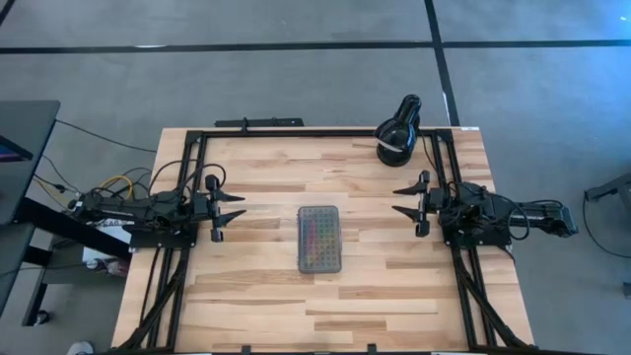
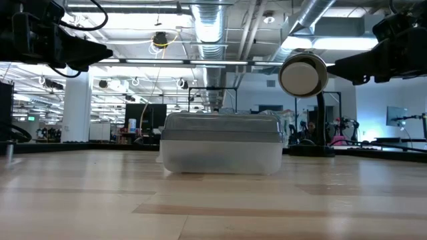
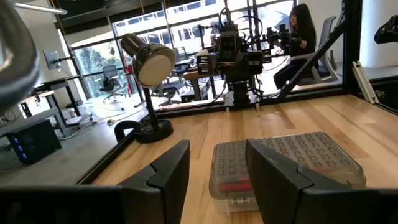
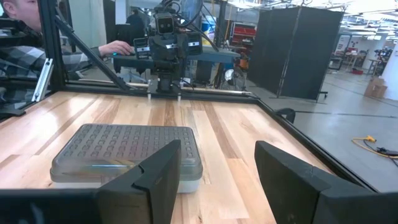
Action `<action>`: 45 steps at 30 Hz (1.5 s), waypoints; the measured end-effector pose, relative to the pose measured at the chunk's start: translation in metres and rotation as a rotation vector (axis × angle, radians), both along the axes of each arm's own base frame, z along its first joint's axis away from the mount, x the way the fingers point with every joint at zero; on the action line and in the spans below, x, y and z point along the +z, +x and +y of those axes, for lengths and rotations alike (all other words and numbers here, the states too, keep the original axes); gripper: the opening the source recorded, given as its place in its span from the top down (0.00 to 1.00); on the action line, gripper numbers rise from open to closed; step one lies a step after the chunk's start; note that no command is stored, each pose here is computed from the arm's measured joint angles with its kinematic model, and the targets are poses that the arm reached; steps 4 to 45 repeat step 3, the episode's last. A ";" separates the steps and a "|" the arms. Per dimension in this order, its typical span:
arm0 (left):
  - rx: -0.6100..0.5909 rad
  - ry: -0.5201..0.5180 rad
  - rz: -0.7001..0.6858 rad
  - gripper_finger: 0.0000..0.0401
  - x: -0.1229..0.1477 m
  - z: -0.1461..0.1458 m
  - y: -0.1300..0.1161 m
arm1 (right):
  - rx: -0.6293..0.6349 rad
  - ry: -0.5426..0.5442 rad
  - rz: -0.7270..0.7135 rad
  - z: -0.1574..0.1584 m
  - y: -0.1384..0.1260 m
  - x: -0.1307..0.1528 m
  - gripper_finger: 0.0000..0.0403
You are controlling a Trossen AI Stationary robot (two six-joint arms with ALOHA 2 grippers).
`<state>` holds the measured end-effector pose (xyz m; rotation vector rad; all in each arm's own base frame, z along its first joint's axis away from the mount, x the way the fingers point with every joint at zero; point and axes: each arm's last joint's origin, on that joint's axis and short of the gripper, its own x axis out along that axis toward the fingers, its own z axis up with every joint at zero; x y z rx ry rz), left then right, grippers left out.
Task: Pick & place school supplies into a supply box
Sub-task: Return to Home Position
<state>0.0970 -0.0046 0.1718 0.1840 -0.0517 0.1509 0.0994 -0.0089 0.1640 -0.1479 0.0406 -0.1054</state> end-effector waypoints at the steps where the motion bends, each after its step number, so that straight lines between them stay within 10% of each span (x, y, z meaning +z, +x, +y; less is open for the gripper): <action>1: 0.000 0.000 0.000 0.62 0.000 0.000 0.000 | 0.000 0.000 0.000 0.000 0.000 0.000 0.50; 45: 0.000 0.000 0.000 0.62 0.000 0.000 0.000 | 0.000 0.000 0.000 0.000 0.000 0.000 0.50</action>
